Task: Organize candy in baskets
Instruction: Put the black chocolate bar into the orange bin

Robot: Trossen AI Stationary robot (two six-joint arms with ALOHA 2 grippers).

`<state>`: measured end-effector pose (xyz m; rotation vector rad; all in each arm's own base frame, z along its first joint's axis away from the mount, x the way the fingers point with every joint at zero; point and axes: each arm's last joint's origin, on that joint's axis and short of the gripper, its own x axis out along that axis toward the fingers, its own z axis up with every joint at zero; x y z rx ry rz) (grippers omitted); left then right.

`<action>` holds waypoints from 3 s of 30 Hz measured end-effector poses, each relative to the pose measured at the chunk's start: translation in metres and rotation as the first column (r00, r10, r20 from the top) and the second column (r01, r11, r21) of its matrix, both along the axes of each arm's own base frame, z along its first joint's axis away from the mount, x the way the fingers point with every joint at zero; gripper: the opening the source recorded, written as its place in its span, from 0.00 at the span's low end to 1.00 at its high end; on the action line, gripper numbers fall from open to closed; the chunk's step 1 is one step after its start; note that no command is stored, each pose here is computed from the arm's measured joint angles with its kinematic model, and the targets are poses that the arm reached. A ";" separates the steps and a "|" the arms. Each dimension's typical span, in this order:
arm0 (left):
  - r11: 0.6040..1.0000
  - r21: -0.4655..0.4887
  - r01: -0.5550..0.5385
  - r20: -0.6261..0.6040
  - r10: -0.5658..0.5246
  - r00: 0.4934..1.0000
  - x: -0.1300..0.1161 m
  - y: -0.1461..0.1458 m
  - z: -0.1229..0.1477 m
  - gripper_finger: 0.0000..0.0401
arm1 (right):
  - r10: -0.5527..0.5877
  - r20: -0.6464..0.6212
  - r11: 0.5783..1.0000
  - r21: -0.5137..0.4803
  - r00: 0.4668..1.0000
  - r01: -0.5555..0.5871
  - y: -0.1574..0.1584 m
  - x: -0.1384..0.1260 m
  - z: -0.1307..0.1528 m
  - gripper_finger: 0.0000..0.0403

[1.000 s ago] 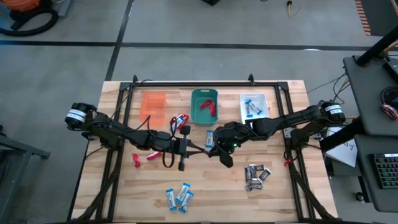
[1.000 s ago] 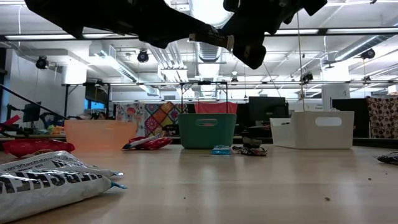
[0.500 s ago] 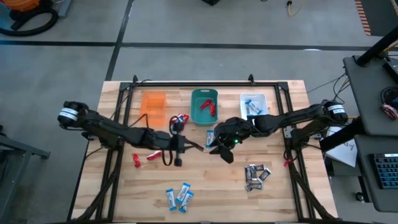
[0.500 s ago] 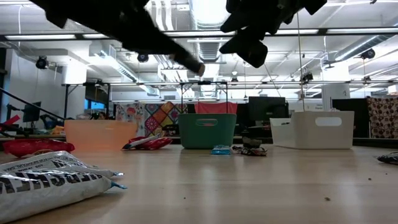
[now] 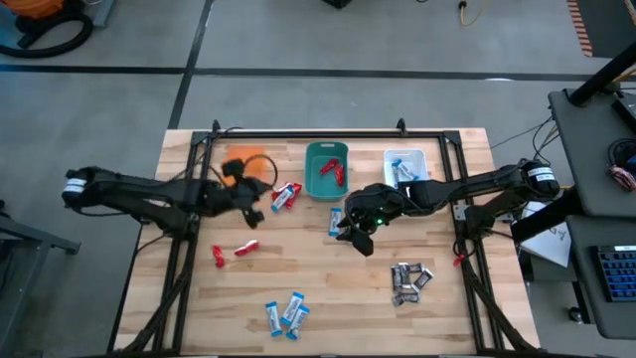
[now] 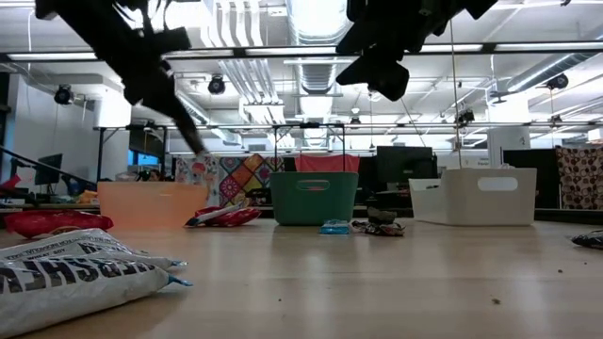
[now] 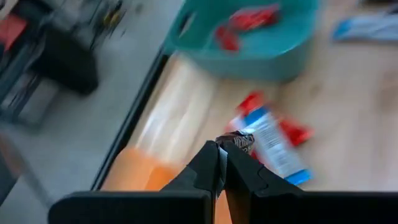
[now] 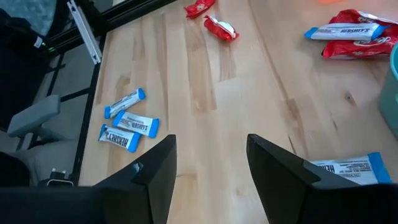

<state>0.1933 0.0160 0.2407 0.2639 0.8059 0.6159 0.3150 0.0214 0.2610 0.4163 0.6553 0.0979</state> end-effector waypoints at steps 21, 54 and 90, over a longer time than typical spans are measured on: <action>0.886 -0.124 -0.447 -0.230 0.412 0.882 -0.014 0.093 -0.038 0.00 | -0.012 -0.017 1.000 0.007 1.000 0.012 0.000 -0.001 -0.001 0.45; 0.936 -0.343 -0.079 0.117 0.127 0.985 0.016 0.060 0.001 0.25 | -0.139 -0.541 0.978 0.056 0.829 0.200 0.009 -0.039 -0.031 0.45; 0.896 -0.226 0.382 0.433 -0.259 0.863 0.043 -0.024 0.031 0.25 | -0.040 -0.774 0.978 -0.160 0.632 -0.134 0.111 -0.127 -0.087 0.44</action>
